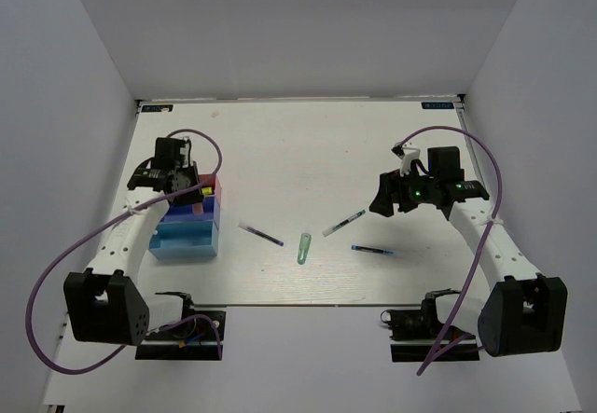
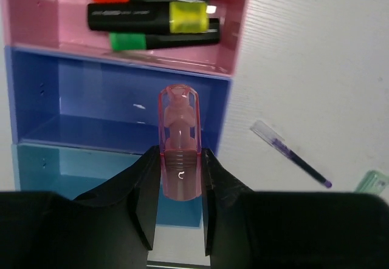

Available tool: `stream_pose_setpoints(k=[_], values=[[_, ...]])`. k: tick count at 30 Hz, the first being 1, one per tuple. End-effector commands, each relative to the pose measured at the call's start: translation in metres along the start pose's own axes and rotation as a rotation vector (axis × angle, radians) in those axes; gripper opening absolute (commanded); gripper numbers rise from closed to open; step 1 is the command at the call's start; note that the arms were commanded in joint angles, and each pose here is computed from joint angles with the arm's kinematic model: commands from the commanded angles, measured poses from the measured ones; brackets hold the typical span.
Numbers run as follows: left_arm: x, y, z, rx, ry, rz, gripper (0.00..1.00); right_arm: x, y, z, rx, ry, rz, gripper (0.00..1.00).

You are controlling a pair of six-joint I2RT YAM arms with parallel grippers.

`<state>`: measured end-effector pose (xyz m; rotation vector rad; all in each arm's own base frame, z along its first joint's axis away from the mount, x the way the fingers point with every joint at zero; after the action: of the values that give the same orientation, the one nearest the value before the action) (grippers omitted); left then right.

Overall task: Sort the stationery into containers
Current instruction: Place the stationery in the storage box.

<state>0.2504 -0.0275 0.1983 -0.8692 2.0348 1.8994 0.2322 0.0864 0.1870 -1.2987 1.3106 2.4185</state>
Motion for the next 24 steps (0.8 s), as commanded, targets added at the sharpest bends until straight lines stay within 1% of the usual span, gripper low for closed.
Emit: stream_pose_setpoints(k=[1,2,3,4,5,7,8,9,10,11,14,16,17,18,23,24], values=[[0.004,-0.003,0.01,-0.064,0.186,-0.019,0.0,0.0,0.004,0.002,-0.012,0.008,-0.025,0.8],[0.005,-0.003,0.016,-0.119,0.216,-0.044,0.0,0.0,0.004,0.003,-0.017,0.006,-0.025,0.8],[0.008,-0.004,0.016,-0.136,0.279,-0.043,0.0,0.0,0.003,0.002,-0.015,0.003,-0.023,0.8],[0.011,-0.004,0.018,-0.158,0.312,-0.046,0.0,0.0,0.004,0.002,-0.016,0.004,-0.023,0.8],[0.014,-0.005,0.021,-0.211,0.41,-0.046,0.0,0.0,0.003,0.002,-0.018,0.002,-0.024,0.8],[0.015,-0.004,0.028,-0.284,0.469,-0.08,0.0,0.0,0.004,0.002,-0.019,0.0,-0.026,0.8],[0.018,-0.007,0.027,-0.3,0.546,-0.084,0.0,0.0,0.004,0.002,-0.021,0.001,-0.027,0.8],[0.018,-0.008,0.029,-0.32,0.565,-0.098,0.0,0.0,0.005,0.003,-0.024,0.0,-0.027,0.8],[0.018,-0.009,0.029,-0.322,0.586,-0.105,0.0,0.0,0.005,0.002,-0.021,-0.003,-0.028,0.8],[0.018,-0.01,0.028,-0.327,0.648,-0.118,0.0,0.0,0.006,0.002,-0.023,0.001,-0.032,0.8],[0.016,-0.011,0.029,-0.335,0.731,-0.162,0.0,0.001,0.007,0.002,-0.026,-0.002,-0.036,0.8],[0.012,-0.013,0.03,-0.327,0.845,-0.191,0.0,0.0,0.008,0.002,-0.026,-0.007,-0.042,0.8],[0.012,-0.013,0.03,-0.317,0.869,-0.184,0.0,0.0,0.008,0.002,-0.031,-0.008,-0.039,0.8],[0.01,-0.015,0.03,-0.309,0.937,-0.196,0.0,0.0,0.008,0.003,-0.035,-0.01,-0.042,0.8],[0.004,-0.022,0.027,-0.298,1.064,-0.204,0.0,0.001,0.01,0.003,-0.051,-0.019,-0.049,0.8],[0.004,-0.024,0.026,-0.303,1.11,-0.21,0.0,0.001,0.01,0.003,-0.051,-0.019,-0.049,0.8]])
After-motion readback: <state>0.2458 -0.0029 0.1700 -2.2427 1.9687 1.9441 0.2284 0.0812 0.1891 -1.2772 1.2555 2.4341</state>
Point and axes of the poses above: each gripper's point midway between its finger pads, its own y axis back along the fingers, its own z axis along the line the jaws close on, x = y × z, the point moved 7 cm from there along y, back along the fingers, and after that the axes turned 6 degrees about y, right-handed, at the moved point
